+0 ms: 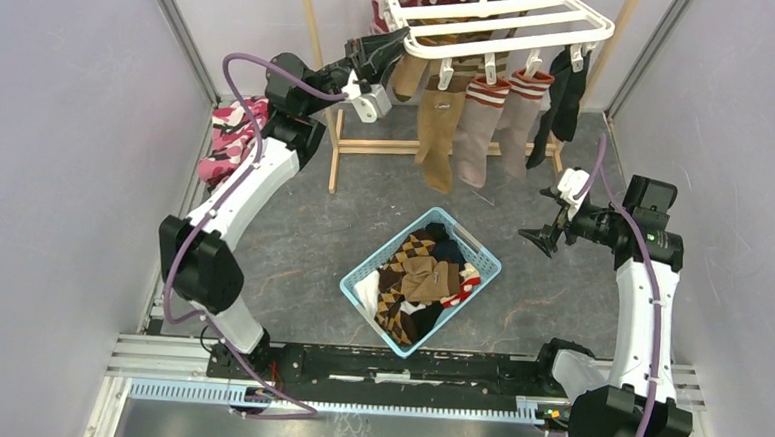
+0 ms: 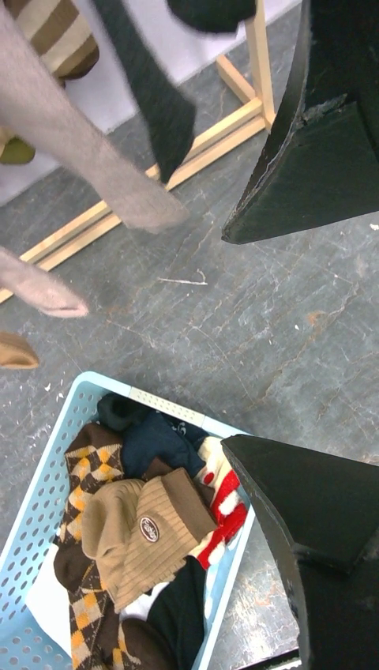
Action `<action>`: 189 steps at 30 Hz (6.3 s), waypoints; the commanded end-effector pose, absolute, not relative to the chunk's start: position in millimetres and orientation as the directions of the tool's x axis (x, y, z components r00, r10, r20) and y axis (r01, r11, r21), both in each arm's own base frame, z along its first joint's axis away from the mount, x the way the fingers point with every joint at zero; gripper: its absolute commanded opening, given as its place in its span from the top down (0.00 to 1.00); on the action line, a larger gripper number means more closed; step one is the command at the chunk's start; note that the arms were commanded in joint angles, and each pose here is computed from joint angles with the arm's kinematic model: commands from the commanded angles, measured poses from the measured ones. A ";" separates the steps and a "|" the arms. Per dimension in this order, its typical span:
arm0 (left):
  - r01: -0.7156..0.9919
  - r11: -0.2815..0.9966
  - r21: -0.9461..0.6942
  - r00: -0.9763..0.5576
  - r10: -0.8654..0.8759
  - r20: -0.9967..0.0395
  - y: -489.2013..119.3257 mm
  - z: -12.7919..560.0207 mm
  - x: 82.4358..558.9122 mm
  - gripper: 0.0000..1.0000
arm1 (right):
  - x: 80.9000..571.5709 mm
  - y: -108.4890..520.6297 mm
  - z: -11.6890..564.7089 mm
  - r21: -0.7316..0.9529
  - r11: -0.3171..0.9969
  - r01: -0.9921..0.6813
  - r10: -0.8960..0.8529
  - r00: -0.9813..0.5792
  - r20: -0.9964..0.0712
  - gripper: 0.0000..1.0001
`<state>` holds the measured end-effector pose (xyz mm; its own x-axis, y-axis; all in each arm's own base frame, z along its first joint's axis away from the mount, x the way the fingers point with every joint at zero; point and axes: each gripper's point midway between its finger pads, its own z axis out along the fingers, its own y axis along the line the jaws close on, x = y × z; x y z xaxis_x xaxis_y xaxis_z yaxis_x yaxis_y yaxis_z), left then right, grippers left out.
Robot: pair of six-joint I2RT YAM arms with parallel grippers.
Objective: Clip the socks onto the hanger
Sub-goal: Rotate the hanger at the clothesline, then pick up the sock from the bin.
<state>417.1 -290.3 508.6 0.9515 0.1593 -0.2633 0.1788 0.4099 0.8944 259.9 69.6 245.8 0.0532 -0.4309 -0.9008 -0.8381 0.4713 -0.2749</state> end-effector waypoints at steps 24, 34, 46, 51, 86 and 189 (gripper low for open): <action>-0.047 0.341 0.939 0.901 0.420 -0.107 -404.9 526.0 331.6 0.98 | 292.4 73.6 508.6 -0.153 0.703 -0.695 0.047 0.260 -0.965 0.03; -0.126 0.270 0.955 0.861 0.508 -0.030 -438.9 517.1 328.9 0.98 | 300.0 60.7 540.7 -0.166 0.768 -0.619 0.046 0.311 -0.949 0.05; -0.109 0.211 0.971 0.852 0.524 -0.019 -484.5 505.5 323.6 0.94 | 314.0 18.7 538.0 0.028 0.884 -0.467 0.164 0.252 -0.954 0.05; -0.108 0.239 0.965 0.864 0.503 -0.028 -507.5 509.6 322.9 0.84 | 316.3 10.5 522.6 0.052 0.895 -0.443 0.169 0.228 -0.959 0.05; 0.800 0.353 0.485 0.530 -0.034 -0.848 -397.6 410.6 193.1 0.18 | 251.3 41.1 312.7 -0.347 0.546 -0.762 -0.313 0.198 -0.929 0.02; 0.714 0.316 -0.625 -0.386 -0.567 -0.728 -272.2 281.3 217.5 0.98 | 153.1 274.6 169.4 -0.043 -0.258 -0.965 -0.223 0.103 -0.969 0.99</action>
<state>198.9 -282.1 282.6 -0.4853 -0.5437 -0.6847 0.7147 0.2045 -0.6689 179.6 276.5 133.0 0.0407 -0.3125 -0.9490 -0.9952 -0.0977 -0.0105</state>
